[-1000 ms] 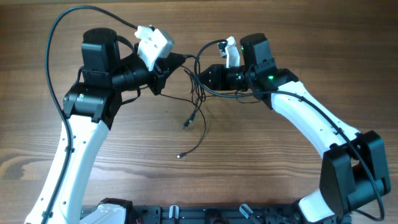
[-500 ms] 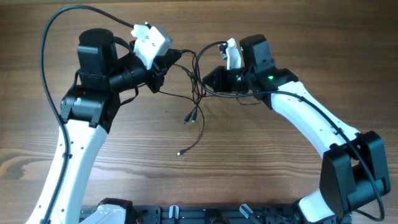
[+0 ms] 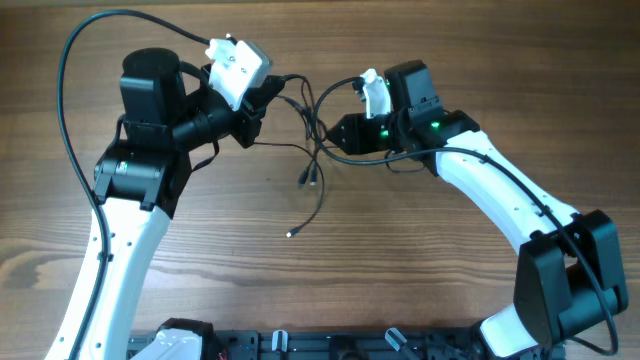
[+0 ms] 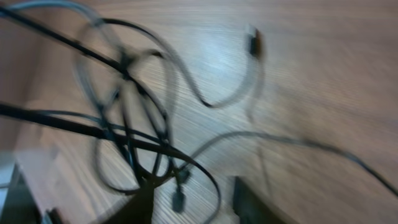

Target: Untangle cables

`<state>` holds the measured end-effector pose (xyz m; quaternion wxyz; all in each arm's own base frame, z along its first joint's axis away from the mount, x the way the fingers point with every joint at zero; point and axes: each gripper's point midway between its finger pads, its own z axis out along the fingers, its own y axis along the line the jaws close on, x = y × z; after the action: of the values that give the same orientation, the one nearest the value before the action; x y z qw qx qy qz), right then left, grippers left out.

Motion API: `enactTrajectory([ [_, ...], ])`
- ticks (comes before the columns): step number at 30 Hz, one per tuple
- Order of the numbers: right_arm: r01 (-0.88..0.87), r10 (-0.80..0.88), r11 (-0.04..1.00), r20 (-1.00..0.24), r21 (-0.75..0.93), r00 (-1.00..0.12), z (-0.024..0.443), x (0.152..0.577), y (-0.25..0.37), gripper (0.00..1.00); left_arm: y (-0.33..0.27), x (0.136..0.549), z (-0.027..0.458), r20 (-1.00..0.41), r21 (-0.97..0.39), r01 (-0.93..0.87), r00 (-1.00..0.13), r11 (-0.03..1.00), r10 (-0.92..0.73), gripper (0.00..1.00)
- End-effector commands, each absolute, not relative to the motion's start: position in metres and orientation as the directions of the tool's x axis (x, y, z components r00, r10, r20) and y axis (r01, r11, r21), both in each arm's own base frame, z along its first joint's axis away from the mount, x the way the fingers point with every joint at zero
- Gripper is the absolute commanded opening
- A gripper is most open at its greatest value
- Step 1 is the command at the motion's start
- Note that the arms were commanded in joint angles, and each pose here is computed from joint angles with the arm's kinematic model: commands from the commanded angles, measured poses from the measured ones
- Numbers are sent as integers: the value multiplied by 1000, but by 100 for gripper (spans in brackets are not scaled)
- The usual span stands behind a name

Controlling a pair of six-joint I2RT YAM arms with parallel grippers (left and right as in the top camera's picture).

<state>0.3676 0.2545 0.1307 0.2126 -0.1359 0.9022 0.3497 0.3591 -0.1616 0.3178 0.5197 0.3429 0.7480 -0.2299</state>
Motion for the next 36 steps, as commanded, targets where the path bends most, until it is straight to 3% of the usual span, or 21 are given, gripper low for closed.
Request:
enactTrajectory([
  [1,-480,-148,599,-500,641,-853,145,353,273,59,-161,357,332,-944,35,747,-193,664,267,4],
  [7,-466,-156,604,-478,646,-864,142,349,272,60,-161,357,334,-946,40,747,-185,663,265,4],
  [14,-450,-142,640,-480,623,-866,138,354,267,36,-161,357,334,-946,40,747,-185,663,265,4],
  [22,-446,-138,666,-489,598,-861,135,358,264,52,-162,356,334,-948,37,754,-182,656,262,4],
  [28,-419,-126,740,-504,526,-854,122,370,255,52,-163,355,333,-946,33,754,-187,656,263,4],
  [36,-397,-110,728,-476,559,-873,101,378,262,47,-162,355,333,-946,32,754,-189,656,264,4],
])
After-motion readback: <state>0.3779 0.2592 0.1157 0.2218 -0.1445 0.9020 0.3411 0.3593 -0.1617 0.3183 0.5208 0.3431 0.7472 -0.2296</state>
